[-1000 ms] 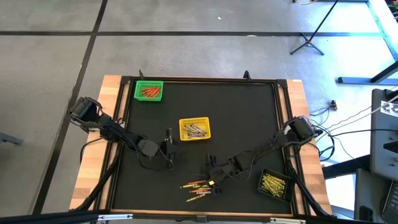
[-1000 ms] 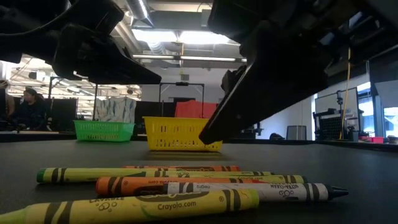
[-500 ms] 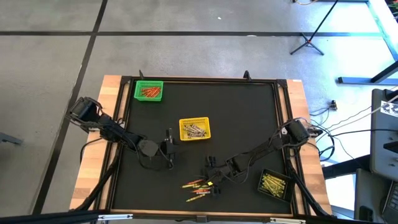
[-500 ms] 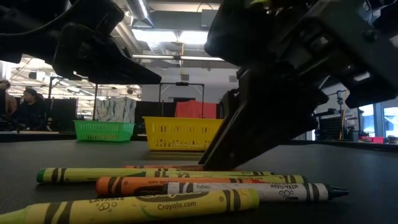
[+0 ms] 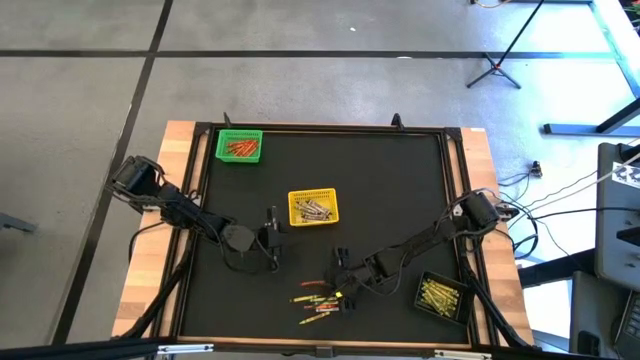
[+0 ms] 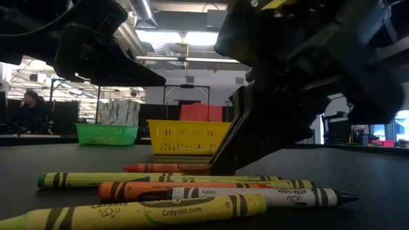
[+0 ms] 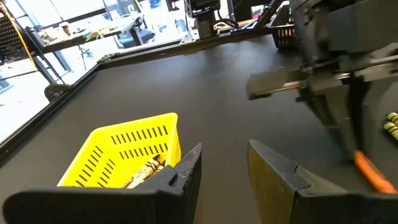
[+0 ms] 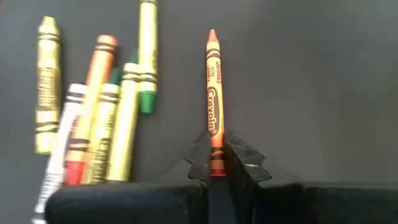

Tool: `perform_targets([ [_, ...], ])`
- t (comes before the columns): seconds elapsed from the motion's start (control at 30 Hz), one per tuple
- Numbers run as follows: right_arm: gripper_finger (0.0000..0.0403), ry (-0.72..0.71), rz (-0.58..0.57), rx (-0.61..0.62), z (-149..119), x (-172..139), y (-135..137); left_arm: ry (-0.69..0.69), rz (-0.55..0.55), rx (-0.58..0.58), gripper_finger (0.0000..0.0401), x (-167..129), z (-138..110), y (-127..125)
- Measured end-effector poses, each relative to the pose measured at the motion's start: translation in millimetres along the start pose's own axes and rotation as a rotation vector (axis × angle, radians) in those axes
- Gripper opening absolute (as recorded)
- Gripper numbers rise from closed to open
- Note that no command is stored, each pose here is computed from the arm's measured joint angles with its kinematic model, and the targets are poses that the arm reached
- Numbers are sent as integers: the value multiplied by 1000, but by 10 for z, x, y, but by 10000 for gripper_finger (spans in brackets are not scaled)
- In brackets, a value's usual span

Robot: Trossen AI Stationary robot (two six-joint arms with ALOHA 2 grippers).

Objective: Sort crayons
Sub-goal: Put the orange crayon into the green bin

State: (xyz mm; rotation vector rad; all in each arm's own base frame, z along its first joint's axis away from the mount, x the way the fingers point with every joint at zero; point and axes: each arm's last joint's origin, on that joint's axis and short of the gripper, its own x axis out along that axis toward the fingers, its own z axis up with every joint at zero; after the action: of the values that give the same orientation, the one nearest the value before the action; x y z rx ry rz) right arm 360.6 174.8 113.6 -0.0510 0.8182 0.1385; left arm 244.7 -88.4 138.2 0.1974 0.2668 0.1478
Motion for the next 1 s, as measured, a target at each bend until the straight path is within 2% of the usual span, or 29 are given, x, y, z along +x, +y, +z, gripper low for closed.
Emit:
perform_targets([
  [0.1,29,-2,-50,-19,40,-92,-37,-1,-22,-1,111,0,0,-6],
  [0.27,14,-32,-150,-60,180,-348,-89,-7,-121,2,111,-3,2,-36],
  [0.47,22,-63,-249,-69,246,-476,-134,-11,-191,3,111,-6,3,-56],
  [0.73,25,-127,-348,-48,317,-472,-220,-11,-188,3,112,-5,3,-54],
  [1.0,25,-226,-339,-60,423,-485,-201,-11,-184,4,111,-5,3,-53],
])
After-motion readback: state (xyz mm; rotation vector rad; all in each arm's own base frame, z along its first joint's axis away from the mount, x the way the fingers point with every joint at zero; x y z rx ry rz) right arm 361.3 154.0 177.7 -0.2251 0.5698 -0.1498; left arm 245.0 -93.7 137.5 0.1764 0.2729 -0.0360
